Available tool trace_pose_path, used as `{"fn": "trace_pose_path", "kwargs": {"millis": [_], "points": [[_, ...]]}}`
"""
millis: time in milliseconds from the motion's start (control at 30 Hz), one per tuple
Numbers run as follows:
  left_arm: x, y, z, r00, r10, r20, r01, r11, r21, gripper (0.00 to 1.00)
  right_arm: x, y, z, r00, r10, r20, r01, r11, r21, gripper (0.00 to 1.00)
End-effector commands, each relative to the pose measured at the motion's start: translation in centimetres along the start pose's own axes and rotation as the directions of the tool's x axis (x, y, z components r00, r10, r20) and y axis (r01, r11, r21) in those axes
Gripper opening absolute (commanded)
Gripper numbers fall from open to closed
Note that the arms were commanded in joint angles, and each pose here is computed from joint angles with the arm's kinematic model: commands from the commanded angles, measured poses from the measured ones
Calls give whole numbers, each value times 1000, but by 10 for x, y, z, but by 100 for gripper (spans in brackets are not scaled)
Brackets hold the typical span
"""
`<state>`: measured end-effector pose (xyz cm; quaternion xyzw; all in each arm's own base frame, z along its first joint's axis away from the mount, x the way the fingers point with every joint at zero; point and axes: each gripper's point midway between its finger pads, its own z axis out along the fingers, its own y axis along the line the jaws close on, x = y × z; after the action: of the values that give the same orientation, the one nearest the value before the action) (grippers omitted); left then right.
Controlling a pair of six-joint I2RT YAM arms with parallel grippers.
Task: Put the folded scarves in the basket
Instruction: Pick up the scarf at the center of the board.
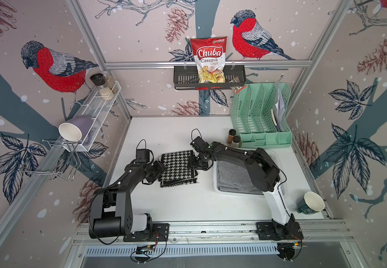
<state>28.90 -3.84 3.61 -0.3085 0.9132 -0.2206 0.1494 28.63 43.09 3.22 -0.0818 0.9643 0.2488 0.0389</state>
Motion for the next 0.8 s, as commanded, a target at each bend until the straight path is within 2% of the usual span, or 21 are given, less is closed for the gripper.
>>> {"fn": "trace_pose_path", "kwargs": {"millis": [0,267,467,667,767], "points": [[2,-3,6,1000,2,-7,-2,999,38,60,3,3,7,1000,4,-16,-4,1000,-23,59],[18,0,18,997,-45,-56,50,994,95,54,12,0,21,998,22,-58,-25,999,-44,51],[20,-4,13,997,-59,-40,64,990,125,32,9,4,18,998,29,-49,-31,998,-55,33],[20,-15,4,998,-49,-27,52,985,162,0,2,15,8,999,30,-15,-31,996,-84,9],[20,-15,1,998,-57,-24,60,987,151,0,1,19,2,1000,29,-4,-29,996,-87,0]]}}
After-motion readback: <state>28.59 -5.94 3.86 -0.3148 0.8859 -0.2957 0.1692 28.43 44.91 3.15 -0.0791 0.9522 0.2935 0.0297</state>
